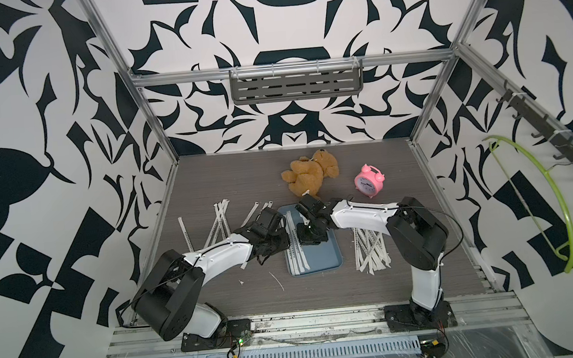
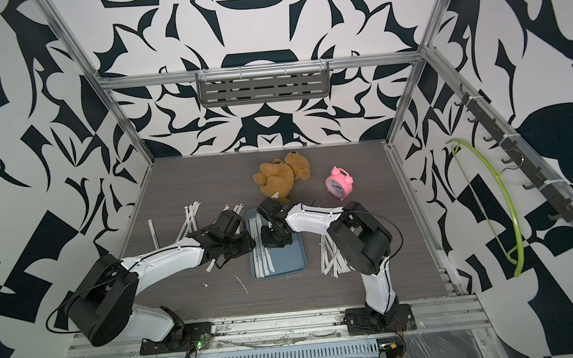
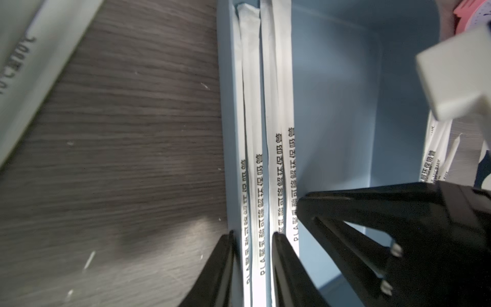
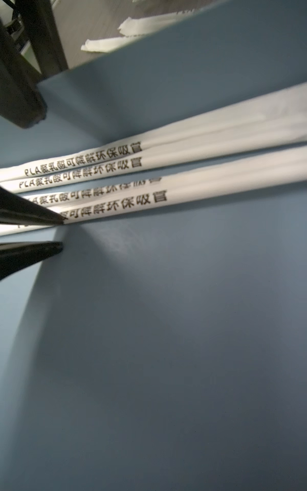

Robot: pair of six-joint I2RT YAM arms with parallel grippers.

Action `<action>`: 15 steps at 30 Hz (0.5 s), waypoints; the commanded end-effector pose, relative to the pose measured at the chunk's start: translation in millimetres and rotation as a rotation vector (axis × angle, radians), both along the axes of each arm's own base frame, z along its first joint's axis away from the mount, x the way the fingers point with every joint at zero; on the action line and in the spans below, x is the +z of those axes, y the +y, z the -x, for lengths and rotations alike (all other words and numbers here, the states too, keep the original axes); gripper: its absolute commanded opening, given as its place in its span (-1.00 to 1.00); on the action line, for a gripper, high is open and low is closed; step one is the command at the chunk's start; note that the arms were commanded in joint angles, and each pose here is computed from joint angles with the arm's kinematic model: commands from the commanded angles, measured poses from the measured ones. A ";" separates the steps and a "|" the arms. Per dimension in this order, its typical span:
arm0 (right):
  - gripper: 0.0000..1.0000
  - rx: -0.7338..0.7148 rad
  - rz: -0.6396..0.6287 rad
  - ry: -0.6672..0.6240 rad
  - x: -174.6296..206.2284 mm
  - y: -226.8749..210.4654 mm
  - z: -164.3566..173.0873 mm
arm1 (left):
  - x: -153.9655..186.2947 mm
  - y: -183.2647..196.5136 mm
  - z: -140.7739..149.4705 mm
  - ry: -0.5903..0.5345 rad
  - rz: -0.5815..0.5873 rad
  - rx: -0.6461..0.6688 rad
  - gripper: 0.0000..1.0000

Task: Put the straws into the storage box
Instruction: Place the straw in the storage box.

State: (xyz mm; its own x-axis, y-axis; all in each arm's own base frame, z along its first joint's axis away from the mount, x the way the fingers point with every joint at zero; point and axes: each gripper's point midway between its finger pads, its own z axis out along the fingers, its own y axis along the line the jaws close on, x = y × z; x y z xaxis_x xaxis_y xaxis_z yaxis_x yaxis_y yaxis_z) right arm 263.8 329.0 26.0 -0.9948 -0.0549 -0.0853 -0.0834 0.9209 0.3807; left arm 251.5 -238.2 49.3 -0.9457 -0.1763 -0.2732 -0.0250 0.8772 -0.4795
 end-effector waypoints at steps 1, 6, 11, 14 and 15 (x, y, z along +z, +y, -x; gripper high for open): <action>-0.65 -0.004 -0.039 -0.020 12.5 12.5 -4.2 | -10.3 2.1 7.2 0.029 -0.007 -0.009 -0.39; -0.65 -0.011 -0.042 -0.023 18.3 12.7 -1.7 | -9.1 1.6 6.9 0.029 -0.005 -0.010 -0.40; -0.63 -0.014 -0.055 -0.051 42.1 5.9 0.7 | -0.4 5.5 6.0 0.013 -0.023 -0.009 -0.35; -0.61 -0.018 -0.029 -0.090 63.7 -16.9 1.5 | 16.4 11.9 2.6 -0.029 -0.060 -0.017 -0.22; -0.61 -0.030 -0.013 -0.101 70.1 -31.2 1.6 | 23.5 15.6 1.4 -0.046 -0.081 -0.021 -0.16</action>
State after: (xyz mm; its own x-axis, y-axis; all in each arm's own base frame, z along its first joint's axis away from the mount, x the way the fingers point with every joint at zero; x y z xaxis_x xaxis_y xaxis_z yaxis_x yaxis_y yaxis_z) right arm 261.3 324.4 60.7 -0.9915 -0.0391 -0.1244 -0.0866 0.9109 0.4034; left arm 248.2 -231.4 53.1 -0.9460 -0.1614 -0.2810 -0.0179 0.8918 -0.4520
